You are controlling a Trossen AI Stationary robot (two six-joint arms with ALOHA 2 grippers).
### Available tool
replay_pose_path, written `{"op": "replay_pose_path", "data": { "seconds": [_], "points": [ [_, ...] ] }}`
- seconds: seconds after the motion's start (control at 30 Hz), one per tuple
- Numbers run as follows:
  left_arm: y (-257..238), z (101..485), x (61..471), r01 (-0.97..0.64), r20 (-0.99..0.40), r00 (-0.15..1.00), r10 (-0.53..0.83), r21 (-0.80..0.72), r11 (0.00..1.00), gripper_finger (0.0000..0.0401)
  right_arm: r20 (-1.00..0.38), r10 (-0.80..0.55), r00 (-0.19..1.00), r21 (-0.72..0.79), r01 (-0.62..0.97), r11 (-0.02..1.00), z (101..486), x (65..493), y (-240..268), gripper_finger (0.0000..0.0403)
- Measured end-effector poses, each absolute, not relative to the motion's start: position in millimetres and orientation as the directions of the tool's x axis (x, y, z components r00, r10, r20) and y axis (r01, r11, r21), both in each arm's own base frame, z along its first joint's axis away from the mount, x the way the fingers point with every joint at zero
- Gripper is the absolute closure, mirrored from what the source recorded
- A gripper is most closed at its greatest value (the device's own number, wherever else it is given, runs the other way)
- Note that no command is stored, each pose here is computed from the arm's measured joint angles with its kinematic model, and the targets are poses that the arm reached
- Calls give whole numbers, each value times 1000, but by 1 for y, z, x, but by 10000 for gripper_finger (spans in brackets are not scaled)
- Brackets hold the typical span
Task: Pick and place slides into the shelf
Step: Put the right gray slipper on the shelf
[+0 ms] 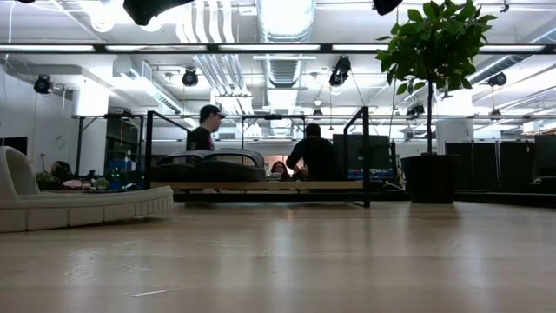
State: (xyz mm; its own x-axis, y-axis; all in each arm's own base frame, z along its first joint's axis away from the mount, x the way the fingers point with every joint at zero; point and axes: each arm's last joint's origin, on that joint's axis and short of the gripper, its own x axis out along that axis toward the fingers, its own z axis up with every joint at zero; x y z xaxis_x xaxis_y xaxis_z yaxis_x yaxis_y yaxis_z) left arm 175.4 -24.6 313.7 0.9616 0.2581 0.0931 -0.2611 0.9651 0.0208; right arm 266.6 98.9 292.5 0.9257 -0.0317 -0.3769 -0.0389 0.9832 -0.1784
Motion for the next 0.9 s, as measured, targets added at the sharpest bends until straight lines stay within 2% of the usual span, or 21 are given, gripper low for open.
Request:
{"op": "replay_pose_path", "data": {
  "seconds": [0.1,0.2,0.37,0.53,0.67,0.73,0.9],
  "points": [
    [-25,314,175,-261,92,962,258,21,965,108,-402,-32,915,-139,-26,990,297,263,98,349],
    [-25,313,175,-262,92,962,259,21,965,108,-527,13,850,-69,-58,996,301,257,98,349],
    [-24,313,175,-262,91,962,259,21,965,108,-732,153,664,134,-81,988,312,243,101,349],
    [-24,314,174,-262,94,961,259,19,965,108,-882,219,418,212,-63,975,311,220,104,349],
    [-24,314,174,-263,95,961,260,18,965,108,-926,231,300,244,9,970,299,210,104,348],
    [-24,314,174,-263,93,961,260,19,965,108,-923,281,262,310,78,947,294,209,105,344],
    [-24,313,175,-263,90,961,260,16,965,108,-918,380,112,395,190,899,270,199,112,302]
  ]
}}
